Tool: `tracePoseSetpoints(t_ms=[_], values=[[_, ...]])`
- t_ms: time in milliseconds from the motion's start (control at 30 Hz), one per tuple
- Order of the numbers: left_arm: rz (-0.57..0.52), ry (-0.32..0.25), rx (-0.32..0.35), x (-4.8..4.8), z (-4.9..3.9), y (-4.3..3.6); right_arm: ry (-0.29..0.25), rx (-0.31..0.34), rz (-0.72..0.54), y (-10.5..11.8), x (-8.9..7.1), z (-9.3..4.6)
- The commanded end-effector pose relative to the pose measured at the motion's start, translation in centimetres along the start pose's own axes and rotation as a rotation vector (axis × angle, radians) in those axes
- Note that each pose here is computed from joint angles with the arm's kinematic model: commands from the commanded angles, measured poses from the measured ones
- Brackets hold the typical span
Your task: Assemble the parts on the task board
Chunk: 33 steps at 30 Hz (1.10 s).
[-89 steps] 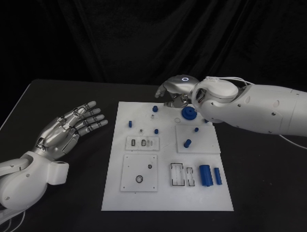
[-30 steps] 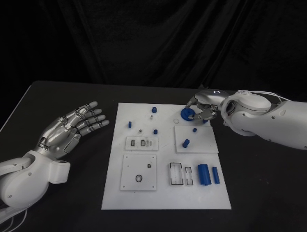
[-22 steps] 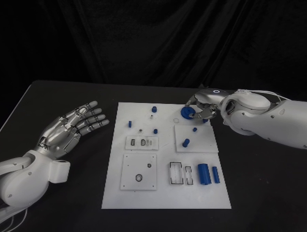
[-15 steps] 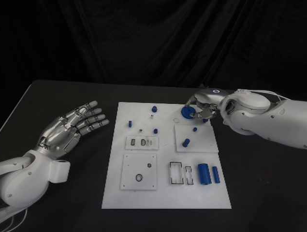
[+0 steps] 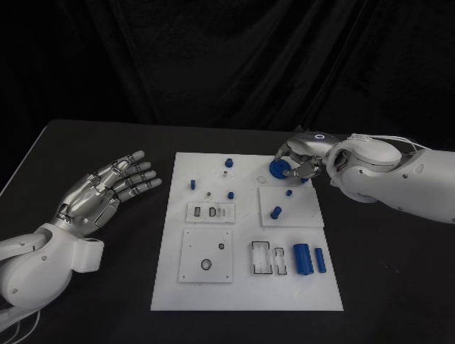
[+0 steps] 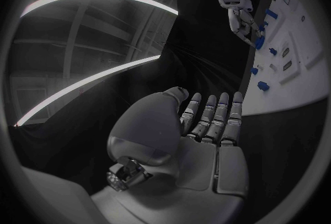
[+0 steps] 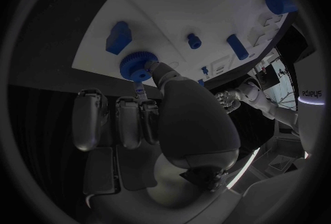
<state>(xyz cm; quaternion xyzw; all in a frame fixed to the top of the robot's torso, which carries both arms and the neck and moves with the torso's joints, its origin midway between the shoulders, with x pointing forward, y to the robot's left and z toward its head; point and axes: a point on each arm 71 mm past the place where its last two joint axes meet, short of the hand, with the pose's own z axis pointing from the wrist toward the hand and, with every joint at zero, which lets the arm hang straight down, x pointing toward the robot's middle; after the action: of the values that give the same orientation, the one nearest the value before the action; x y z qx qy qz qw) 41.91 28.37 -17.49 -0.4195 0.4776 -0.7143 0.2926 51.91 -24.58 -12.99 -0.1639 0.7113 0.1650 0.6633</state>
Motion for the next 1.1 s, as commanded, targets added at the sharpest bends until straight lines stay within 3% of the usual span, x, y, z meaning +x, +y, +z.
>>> tracePoseSetpoints(t_ms=[33,400,733,1100], values=[[-0.015,0.011,0.212,0.13,-0.12,-1.56,-0.01,-0.014,-0.023,0.6,0.0,-0.1],[-0.017,0.014,0.207,0.16,0.05,-1.38,-0.067,-0.138,-0.027,5.2,-2.6,0.8],[-0.019,0.018,0.2,0.21,0.24,-1.18,-0.052,-0.221,-0.038,8.5,-2.8,2.5],[-0.023,0.024,0.194,0.35,0.46,-0.97,-0.049,-0.26,-0.051,10.3,-2.8,4.2]])
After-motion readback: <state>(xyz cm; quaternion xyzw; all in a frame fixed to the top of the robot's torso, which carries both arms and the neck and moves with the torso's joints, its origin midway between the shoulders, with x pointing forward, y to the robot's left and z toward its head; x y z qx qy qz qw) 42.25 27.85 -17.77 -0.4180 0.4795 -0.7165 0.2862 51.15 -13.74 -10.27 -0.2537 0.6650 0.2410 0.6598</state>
